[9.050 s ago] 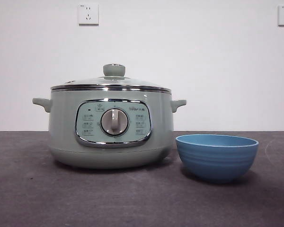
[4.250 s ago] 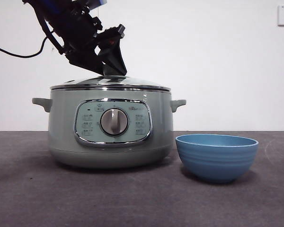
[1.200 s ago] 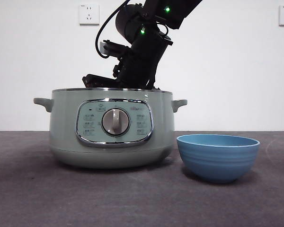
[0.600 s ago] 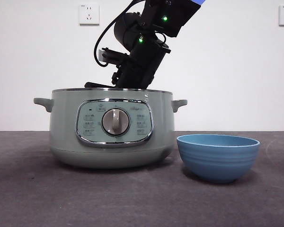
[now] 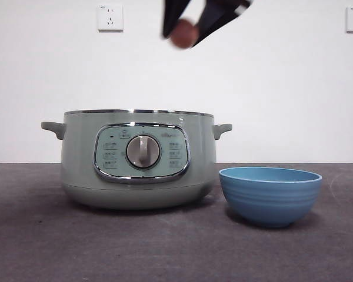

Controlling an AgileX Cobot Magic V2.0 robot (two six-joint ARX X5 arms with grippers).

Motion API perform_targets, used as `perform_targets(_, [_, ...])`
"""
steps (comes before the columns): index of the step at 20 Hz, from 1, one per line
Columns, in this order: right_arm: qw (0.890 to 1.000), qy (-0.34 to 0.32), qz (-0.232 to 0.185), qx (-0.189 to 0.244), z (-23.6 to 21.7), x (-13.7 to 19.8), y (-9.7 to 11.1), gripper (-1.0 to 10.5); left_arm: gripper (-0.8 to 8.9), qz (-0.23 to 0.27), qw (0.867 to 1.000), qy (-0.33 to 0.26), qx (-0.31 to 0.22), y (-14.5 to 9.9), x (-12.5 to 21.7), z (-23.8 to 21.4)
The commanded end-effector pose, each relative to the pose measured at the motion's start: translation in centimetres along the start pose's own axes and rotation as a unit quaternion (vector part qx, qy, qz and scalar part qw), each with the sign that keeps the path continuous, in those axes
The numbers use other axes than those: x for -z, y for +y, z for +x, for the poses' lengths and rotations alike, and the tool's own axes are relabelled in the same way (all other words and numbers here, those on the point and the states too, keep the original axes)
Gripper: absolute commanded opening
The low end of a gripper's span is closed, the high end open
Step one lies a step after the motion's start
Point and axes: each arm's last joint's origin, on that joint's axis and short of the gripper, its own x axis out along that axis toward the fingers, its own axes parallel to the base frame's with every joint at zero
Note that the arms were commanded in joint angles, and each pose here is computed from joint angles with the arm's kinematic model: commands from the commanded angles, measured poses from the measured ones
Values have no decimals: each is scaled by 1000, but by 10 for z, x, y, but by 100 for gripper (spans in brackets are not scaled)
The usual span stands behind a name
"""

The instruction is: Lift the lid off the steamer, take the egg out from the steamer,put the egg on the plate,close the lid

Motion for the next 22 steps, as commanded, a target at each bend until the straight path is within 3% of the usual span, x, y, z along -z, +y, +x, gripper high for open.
perform_targets(1, [1000,29,-3,10,-20,9,-5,-17,-8,-1,999,-37,-1,1,-6,-5])
perform_targets(8, [992,113,38,44,8,60,-32,-17,-8,-1,999,-35,-1,0,-6,-5])
perform_targets(11, [990,128,56,23,36,90,-34,-17,-8,-1,999,-35,-1,0,-6,-5])
perform_targets(16, [988,137,72,31,69,138,-38,-17,-8,-1,999,-35,1,0,-5,-5])
perform_targets(22, [985,145,90,17,94,167,-46,-17,-8,-1,999,-32,1,0,-5,-5])
